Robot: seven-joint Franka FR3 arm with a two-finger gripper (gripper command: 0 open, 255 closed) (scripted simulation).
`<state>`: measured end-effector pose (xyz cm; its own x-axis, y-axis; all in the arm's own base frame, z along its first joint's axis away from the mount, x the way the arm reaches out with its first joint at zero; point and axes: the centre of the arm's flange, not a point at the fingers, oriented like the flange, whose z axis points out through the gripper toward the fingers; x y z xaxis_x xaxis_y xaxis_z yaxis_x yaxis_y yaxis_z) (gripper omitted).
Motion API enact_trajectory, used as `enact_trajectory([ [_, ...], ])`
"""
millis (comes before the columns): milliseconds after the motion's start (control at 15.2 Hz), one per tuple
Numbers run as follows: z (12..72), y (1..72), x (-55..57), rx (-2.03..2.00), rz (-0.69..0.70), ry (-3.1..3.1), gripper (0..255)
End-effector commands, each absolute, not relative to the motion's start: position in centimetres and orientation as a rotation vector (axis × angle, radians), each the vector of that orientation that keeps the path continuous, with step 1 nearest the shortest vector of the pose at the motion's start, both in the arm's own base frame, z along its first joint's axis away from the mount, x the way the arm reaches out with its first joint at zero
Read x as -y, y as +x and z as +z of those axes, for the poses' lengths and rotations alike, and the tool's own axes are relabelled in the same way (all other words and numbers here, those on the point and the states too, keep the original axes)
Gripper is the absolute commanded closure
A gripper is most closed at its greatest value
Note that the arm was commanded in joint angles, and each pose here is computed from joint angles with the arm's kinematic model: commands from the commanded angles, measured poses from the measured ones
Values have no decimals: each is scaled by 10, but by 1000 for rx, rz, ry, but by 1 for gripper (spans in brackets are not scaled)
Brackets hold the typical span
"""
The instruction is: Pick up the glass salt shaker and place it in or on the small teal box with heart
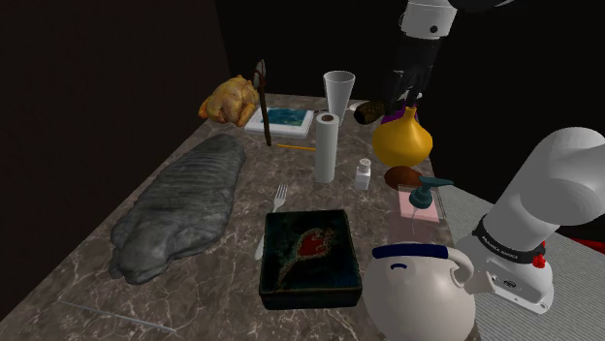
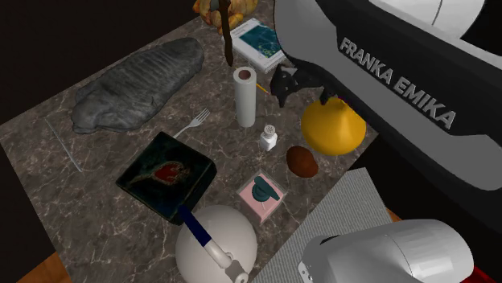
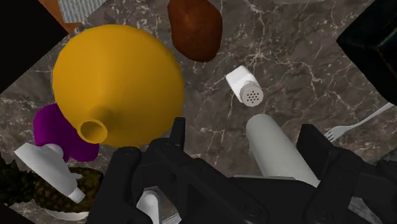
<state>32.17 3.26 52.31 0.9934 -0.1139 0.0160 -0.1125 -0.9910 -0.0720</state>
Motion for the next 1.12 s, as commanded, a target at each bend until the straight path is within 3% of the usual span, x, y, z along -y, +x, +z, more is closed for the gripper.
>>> enact_trajectory([
  [0, 499, 327, -49, -217, -26, -3077, 0],
  [462, 417, 348, -93, -360, -3, -3114, 0],
  [1056, 369, 350, -97, -374, -1, -3117, 0],
])
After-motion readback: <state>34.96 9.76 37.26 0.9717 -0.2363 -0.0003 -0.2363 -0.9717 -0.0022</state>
